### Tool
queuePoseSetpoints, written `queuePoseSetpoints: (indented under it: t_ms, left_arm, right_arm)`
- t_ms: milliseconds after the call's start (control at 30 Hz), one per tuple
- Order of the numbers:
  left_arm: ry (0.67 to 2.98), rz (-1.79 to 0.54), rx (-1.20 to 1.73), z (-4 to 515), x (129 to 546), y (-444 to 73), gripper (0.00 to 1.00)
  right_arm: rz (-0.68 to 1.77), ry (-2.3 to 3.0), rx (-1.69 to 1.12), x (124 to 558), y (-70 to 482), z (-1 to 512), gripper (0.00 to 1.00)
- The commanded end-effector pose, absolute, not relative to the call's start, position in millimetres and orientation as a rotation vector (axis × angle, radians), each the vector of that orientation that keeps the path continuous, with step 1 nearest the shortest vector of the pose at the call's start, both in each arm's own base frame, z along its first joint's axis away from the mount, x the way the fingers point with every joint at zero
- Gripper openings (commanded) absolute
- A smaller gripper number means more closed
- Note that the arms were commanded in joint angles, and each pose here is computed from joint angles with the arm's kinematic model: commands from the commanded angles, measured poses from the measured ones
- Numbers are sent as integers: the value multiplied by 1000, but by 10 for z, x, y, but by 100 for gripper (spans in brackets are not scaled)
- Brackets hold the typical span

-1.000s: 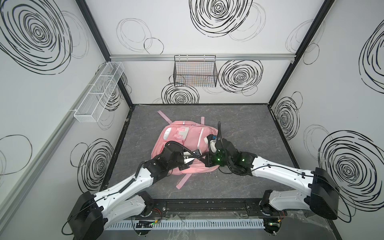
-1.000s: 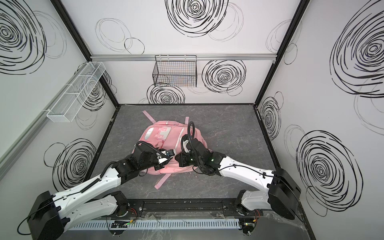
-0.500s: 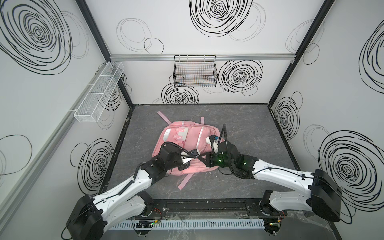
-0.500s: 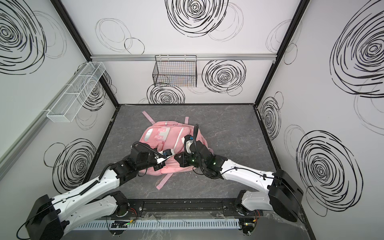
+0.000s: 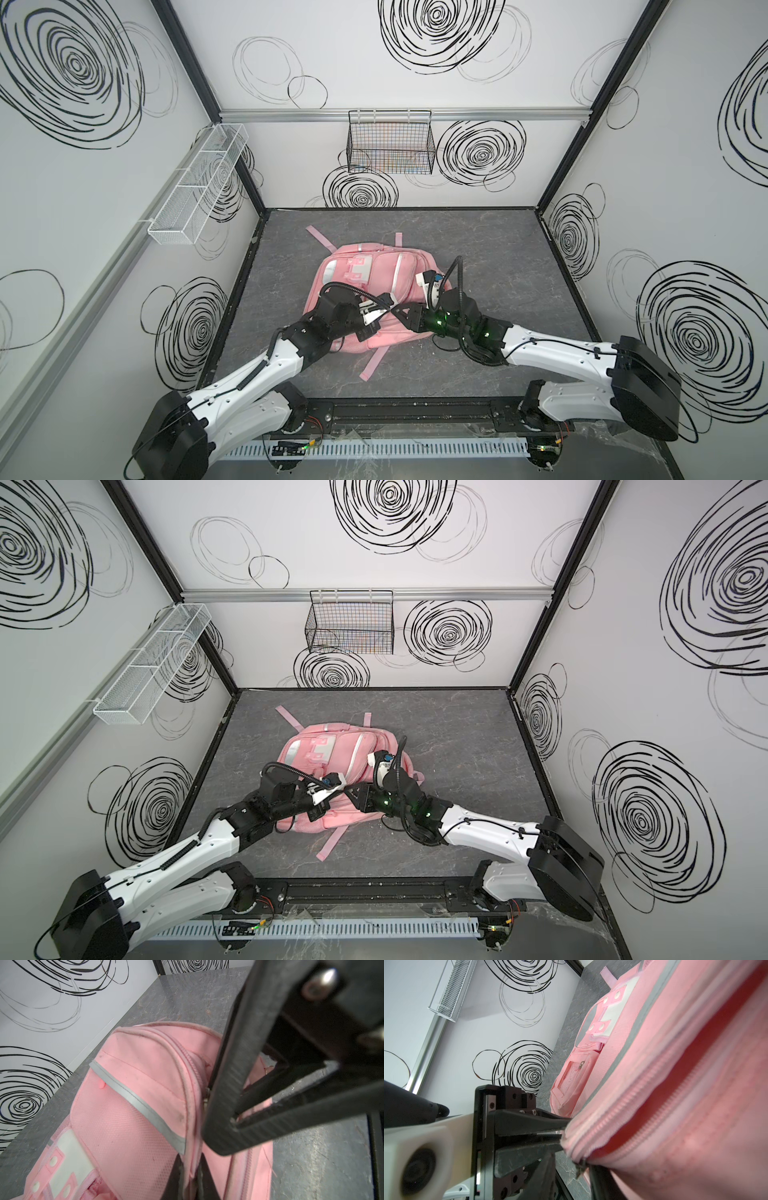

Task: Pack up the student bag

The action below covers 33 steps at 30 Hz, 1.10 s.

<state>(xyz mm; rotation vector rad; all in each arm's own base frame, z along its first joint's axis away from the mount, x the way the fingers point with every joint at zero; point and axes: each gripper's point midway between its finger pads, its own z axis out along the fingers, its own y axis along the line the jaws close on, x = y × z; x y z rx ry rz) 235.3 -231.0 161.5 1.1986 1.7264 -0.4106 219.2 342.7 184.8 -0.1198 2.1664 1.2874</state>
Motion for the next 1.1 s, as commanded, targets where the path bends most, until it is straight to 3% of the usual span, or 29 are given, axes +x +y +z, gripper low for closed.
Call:
queuePoseSetpoints:
  t_ms: [0,267,667,867,1067]
  left_arm:
    - [1520,-601,1173,2130,2193,-2591,0]
    - [1504,-636,1139,2230,2186,-2594,0]
    - [1463,-616,1132,2278,2143,-2533,0]
    - [1458,-521,1109,2270,2193,-2422,0]
    - [1445,-406,1107,2242,2248,-2310,0]
  right_arm:
    - [1102,2135,-34,2464,3363,1828,36]
    - [874,2106,-142,2415,3383,1676,36]
    - [789,2017,-116,2511,3119,1857,7]
    - [762,2050,-158,2525,2953,1882,0]
    - [739,2068,-247,2460,2819,1975,0]
